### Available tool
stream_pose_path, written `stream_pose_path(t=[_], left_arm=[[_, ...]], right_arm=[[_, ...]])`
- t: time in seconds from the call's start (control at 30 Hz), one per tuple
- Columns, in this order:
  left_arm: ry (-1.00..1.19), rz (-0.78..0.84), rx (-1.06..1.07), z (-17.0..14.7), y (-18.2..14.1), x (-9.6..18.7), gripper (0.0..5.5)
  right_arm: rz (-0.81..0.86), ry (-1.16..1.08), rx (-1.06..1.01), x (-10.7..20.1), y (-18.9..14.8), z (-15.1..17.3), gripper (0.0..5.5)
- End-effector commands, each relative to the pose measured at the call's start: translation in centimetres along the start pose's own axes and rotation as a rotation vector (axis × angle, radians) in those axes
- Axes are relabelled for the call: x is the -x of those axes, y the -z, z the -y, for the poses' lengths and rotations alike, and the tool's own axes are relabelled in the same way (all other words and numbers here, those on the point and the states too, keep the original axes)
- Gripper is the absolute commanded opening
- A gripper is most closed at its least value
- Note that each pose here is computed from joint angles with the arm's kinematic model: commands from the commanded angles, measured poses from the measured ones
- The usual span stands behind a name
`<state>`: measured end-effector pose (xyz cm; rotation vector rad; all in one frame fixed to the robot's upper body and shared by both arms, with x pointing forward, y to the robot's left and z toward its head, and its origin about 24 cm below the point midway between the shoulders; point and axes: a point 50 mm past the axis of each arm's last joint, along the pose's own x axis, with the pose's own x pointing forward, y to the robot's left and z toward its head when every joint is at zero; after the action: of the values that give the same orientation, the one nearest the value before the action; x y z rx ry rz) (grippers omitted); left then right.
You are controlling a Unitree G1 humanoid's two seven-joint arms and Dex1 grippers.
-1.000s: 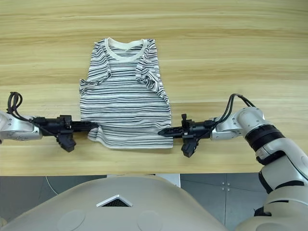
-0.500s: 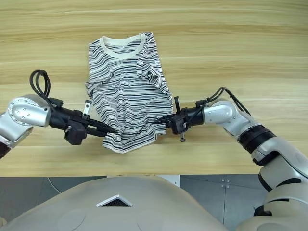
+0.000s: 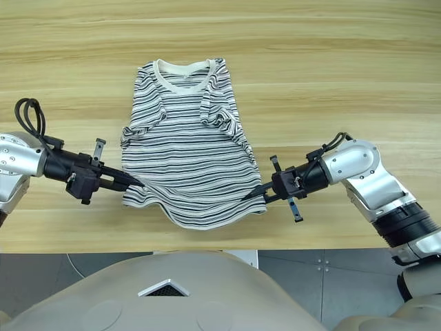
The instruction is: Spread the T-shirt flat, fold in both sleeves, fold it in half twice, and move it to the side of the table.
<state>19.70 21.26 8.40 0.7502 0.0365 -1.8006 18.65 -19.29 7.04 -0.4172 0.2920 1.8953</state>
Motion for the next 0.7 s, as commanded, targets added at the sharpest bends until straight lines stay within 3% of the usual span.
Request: stream_pose_path(t=[0.03,0.5,0.7], left_arm=[[0.029,0.002,-0.053,0.9,-1.1,1.7,0.14],[0.048,0.153,-0.066,0.4,-4.4,2.8,0.14],[-0.152,0.130,-0.083,-2.5,-4.1,3.4,0.14]], right_arm=[[-0.007,-0.041,-0.042,0.7,-0.8,-0.9,0.10],[-0.014,-0.183,-0.134,1.1,-2.6,-2.6,0.10],[0.047,0.057,0.042,1.6,-3.5,1.6,0.10]])
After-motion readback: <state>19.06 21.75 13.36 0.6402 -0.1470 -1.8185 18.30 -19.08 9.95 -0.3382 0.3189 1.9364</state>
